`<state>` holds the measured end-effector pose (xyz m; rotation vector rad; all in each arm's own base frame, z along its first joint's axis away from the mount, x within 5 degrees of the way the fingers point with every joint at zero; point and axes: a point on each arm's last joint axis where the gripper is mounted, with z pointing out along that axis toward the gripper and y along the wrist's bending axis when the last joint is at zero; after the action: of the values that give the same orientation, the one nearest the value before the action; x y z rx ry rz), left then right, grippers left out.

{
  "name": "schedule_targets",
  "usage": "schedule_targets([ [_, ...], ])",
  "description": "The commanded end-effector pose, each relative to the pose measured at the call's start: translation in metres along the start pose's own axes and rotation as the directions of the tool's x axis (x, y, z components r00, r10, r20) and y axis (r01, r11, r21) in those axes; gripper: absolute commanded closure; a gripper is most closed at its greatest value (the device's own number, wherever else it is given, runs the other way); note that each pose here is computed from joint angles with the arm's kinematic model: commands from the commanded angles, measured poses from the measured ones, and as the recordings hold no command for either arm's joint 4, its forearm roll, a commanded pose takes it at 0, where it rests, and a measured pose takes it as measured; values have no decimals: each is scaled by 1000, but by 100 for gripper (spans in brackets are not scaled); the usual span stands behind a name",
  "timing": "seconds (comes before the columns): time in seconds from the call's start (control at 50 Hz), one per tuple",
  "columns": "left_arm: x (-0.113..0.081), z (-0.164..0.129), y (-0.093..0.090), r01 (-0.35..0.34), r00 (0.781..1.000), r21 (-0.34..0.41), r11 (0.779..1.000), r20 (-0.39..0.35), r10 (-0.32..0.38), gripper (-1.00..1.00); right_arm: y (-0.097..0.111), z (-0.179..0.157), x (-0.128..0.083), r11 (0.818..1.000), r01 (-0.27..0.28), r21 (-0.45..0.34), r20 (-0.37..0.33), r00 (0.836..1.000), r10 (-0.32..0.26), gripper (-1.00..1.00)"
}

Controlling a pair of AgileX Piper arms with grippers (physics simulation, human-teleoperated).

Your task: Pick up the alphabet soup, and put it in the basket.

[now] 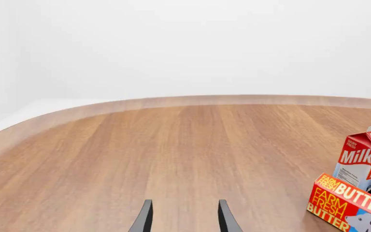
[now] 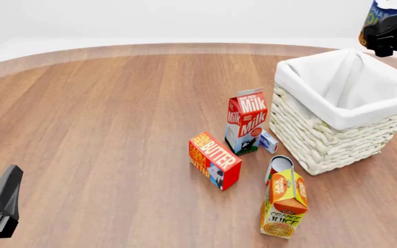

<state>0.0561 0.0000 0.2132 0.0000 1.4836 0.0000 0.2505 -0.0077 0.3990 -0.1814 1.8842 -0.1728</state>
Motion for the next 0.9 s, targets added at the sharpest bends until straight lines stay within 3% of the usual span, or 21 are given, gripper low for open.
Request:
schedule_targets([
  [0.02, 0, 0, 0, 0, 1000, 0, 1000, 0, 0, -100, -3, 17, -3, 1000, -20, 1, -28, 999, 20, 100],
  [0.58, 0, 0, 0, 0, 1000, 0, 1000, 0, 0, -100, -9, 49, -4, 1000, -1, 0, -106, 994, 1, 100],
  [0.74, 0, 0, 0, 0, 1000, 0, 1000, 0, 0, -100, -14, 69, 7, 1000, 3, 5, -170, 985, -2, 100],
  [0.9, 0, 0, 0, 0, 1000, 0, 1000, 0, 0, -100, -14, 70, 7, 1000, 5, 3, -172, 985, -4, 100],
])
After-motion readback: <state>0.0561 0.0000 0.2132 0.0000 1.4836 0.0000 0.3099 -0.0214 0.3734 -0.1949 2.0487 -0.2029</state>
